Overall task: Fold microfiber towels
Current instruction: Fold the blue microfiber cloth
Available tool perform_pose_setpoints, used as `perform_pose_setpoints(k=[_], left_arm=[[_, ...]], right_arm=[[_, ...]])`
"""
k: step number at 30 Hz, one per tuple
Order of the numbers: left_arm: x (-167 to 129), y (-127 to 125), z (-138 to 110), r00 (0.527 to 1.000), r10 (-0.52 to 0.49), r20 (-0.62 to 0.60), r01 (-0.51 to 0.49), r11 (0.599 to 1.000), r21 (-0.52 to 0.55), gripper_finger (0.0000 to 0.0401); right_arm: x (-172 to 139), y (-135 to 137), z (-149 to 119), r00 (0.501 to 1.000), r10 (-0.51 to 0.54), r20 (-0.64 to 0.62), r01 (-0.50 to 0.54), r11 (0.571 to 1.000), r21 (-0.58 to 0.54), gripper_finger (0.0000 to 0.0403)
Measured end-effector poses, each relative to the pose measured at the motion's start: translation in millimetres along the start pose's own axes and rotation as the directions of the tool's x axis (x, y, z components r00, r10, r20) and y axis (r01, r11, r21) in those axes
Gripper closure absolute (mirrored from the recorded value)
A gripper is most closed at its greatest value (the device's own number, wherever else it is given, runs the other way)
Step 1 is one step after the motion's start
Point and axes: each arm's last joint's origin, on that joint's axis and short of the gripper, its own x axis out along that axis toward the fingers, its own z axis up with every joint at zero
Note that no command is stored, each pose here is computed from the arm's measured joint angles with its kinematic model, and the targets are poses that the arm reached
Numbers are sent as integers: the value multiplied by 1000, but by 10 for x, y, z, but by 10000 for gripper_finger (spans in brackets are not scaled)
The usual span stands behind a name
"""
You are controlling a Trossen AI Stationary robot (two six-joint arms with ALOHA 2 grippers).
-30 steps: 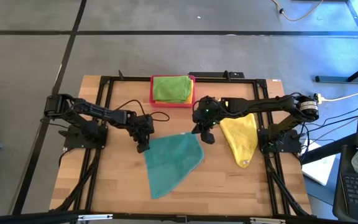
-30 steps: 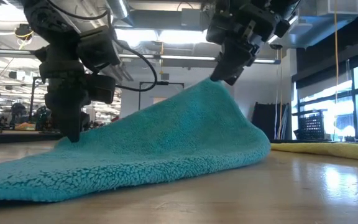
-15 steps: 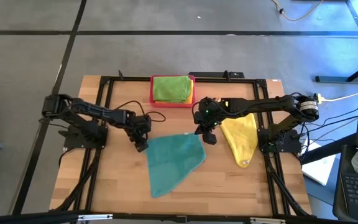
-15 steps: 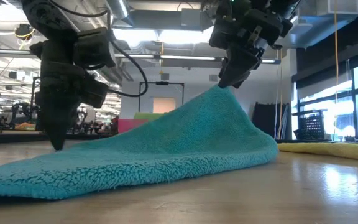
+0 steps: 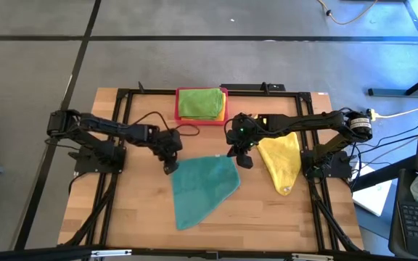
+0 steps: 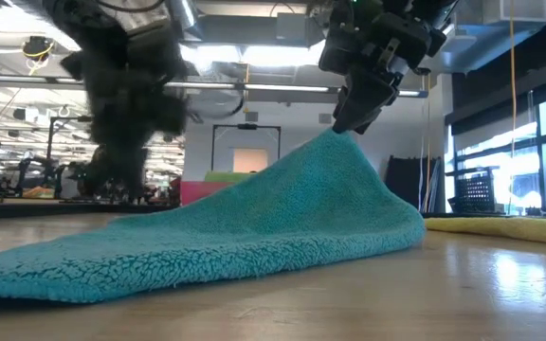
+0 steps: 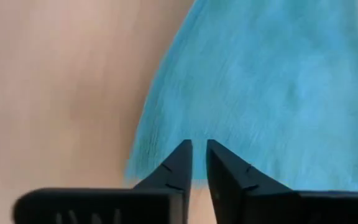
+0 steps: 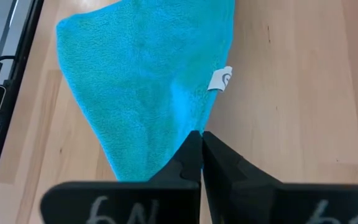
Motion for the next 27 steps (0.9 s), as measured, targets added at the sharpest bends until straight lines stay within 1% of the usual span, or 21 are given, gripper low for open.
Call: perform_pose_setpoints(k=[3,6,7,9,12,16,18,21,24,27], left_arm=[[-102,-99,213,993,-25,112,5,984,178,335],[-144,-177,395,982,-58,180,-7,940,341,306],[-131,-174,421,982,-60,178,-13,925,379,295],[-78,-138,469,984,-62,168,-14,908,418,271],[19,-47,534,985,-60,163,-11,915,404,235],[155,57,602,983,-108,147,45,924,379,206],[220,99,625,981,-144,130,89,929,359,202],[322,153,589,983,-174,59,147,937,317,204],[357,189,551,985,-173,11,163,945,283,204],[348,227,511,988,-153,-29,156,956,250,206]], right_arm=[[0,2,3,1000,5,3,-5,1000,-2,397],[0,3,9,1000,8,8,-8,1000,-4,397],[0,3,12,1000,8,12,-8,1000,-5,397],[0,4,14,1000,9,13,-9,1000,-4,397],[0,4,18,1000,9,17,-9,1000,-5,397],[0,4,27,1000,11,26,-11,1000,-7,397],[0,7,28,999,20,28,-20,1000,-7,397],[0,7,28,999,20,27,-20,1000,-8,397],[0,7,26,999,20,25,-20,1000,-7,397],[0,7,21,1000,20,21,-20,1000,-8,397]])
